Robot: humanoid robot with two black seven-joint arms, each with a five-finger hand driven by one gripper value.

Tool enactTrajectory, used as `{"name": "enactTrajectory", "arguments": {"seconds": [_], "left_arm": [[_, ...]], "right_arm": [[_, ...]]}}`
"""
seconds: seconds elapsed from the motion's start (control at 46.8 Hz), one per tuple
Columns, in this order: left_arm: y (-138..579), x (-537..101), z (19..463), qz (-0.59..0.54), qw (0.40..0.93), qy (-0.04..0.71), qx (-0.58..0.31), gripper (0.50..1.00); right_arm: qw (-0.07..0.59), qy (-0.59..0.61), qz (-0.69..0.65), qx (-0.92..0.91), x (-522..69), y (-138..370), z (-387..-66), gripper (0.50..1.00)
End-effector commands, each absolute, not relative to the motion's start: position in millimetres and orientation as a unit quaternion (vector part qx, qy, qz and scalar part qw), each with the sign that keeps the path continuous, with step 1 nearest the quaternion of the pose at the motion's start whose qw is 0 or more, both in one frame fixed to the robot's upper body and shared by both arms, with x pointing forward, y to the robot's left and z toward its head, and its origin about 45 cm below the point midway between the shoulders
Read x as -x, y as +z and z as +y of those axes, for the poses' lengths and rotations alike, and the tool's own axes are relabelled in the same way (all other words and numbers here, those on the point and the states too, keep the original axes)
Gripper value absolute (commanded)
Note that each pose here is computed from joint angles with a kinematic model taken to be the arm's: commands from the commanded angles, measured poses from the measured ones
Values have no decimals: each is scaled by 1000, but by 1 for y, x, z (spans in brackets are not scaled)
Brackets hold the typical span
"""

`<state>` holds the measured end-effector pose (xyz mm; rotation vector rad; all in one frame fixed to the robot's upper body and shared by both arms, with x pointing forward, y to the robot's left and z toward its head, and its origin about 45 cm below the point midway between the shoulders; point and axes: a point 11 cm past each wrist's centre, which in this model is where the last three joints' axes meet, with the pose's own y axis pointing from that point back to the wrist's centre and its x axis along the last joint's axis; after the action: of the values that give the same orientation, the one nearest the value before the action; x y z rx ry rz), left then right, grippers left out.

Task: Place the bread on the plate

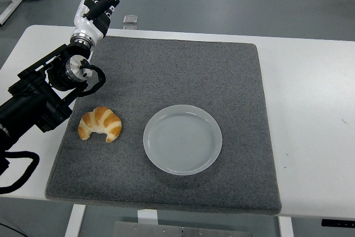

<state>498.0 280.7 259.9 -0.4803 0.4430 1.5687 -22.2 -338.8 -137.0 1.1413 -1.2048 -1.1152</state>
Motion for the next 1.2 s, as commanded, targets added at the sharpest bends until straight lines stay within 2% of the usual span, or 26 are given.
{"name": "enactTrajectory", "arguments": {"seconds": [0.0,0.662,1.175], "left_arm": [[260,-498,279,195,661,693,212,1000],[264,-498,279,160,671,695,203,1000],[262,-493,264,84,743,658,91,1000]], "right_arm": [[541,-469,-507,-480,22,-137,-339,952],[541,-469,-507,-480,22,-137,-339,952],[541,-469,-507,-480,22,-137,-339,952]]}}
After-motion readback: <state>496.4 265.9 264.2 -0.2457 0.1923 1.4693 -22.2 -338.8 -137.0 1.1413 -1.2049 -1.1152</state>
